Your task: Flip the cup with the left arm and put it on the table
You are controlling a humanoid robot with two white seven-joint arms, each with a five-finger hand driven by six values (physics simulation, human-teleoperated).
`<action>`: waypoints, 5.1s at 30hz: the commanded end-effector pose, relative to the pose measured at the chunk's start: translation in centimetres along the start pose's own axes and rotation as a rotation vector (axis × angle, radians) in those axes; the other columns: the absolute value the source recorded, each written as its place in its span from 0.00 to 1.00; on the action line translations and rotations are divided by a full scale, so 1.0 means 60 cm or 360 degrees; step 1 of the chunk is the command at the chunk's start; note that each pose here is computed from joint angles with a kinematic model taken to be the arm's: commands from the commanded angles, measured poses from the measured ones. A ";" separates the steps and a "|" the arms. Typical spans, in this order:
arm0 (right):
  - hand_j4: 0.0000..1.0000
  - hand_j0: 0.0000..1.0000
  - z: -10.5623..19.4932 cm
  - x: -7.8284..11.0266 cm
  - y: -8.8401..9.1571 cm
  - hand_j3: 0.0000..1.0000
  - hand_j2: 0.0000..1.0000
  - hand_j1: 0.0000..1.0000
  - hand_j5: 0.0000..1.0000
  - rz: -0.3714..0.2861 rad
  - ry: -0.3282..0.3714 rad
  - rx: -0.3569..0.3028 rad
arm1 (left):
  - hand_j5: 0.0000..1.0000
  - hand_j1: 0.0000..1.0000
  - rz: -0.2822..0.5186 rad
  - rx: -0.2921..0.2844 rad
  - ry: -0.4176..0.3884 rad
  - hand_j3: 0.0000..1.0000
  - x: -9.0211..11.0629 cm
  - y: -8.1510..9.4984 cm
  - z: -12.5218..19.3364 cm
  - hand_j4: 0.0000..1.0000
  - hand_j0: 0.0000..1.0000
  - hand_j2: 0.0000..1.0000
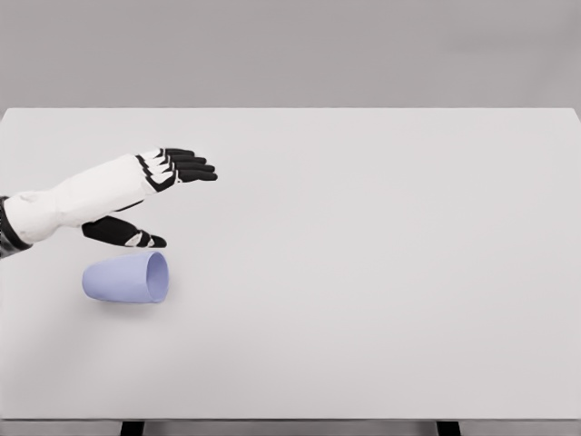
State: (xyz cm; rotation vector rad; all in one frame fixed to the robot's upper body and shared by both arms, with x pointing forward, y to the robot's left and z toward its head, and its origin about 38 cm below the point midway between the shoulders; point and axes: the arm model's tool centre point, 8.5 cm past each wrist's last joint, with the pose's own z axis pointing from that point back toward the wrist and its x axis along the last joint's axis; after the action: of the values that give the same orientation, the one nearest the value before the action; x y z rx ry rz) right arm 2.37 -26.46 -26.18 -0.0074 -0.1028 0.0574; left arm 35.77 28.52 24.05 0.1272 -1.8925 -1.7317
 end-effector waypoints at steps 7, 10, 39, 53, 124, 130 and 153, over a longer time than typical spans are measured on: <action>1.00 1.00 0.000 -0.001 0.000 1.00 1.00 1.00 1.00 -0.0002 0.0002 -0.0001 | 1.00 1.00 0.0024 -0.0099 0.0048 1.00 -0.004 -0.007 -0.014 1.00 1.00 1.00; 1.00 1.00 0.000 -0.001 0.000 1.00 1.00 1.00 1.00 -0.0002 0.0002 -0.0001 | 1.00 1.00 0.0058 -0.0150 0.0235 1.00 -0.025 0.016 -0.016 1.00 1.00 1.00; 1.00 1.00 0.000 -0.001 0.000 1.00 1.00 1.00 1.00 -0.0002 0.0002 0.0001 | 1.00 1.00 0.0622 -0.0055 0.0250 1.00 -0.003 -0.086 0.136 1.00 1.00 1.00; 1.00 1.00 0.000 -0.001 0.000 1.00 1.00 1.00 1.00 0.0000 0.0002 -0.0001 | 1.00 1.00 0.0783 -0.0284 0.0533 1.00 -0.031 -0.137 0.111 1.00 1.00 1.00; 1.00 1.00 0.000 -0.001 0.000 1.00 1.00 1.00 1.00 -0.0002 0.0002 -0.0001 | 0.63 0.63 0.1620 0.0624 -0.0036 0.63 -0.180 -0.118 -0.123 0.63 0.63 0.63; 1.00 1.00 0.000 -0.001 0.000 1.00 1.00 1.00 1.00 -0.0002 0.0002 0.0001 | 0.65 0.65 0.1662 0.0640 -0.0070 0.65 -0.172 -0.137 -0.145 0.65 0.65 0.65; 1.00 1.00 0.000 -0.001 0.000 1.00 1.00 1.00 1.00 -0.0002 0.0002 -0.0001 | 0.72 0.72 0.1639 0.0781 -0.0069 0.72 -0.185 -0.190 -0.187 0.72 0.72 0.72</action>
State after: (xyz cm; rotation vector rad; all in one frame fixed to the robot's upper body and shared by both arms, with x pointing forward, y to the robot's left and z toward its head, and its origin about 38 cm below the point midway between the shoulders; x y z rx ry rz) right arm 2.32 -26.46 -26.18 -0.0080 -0.1014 0.0564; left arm 46.49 21.66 8.84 -0.6005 -1.8234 -0.5787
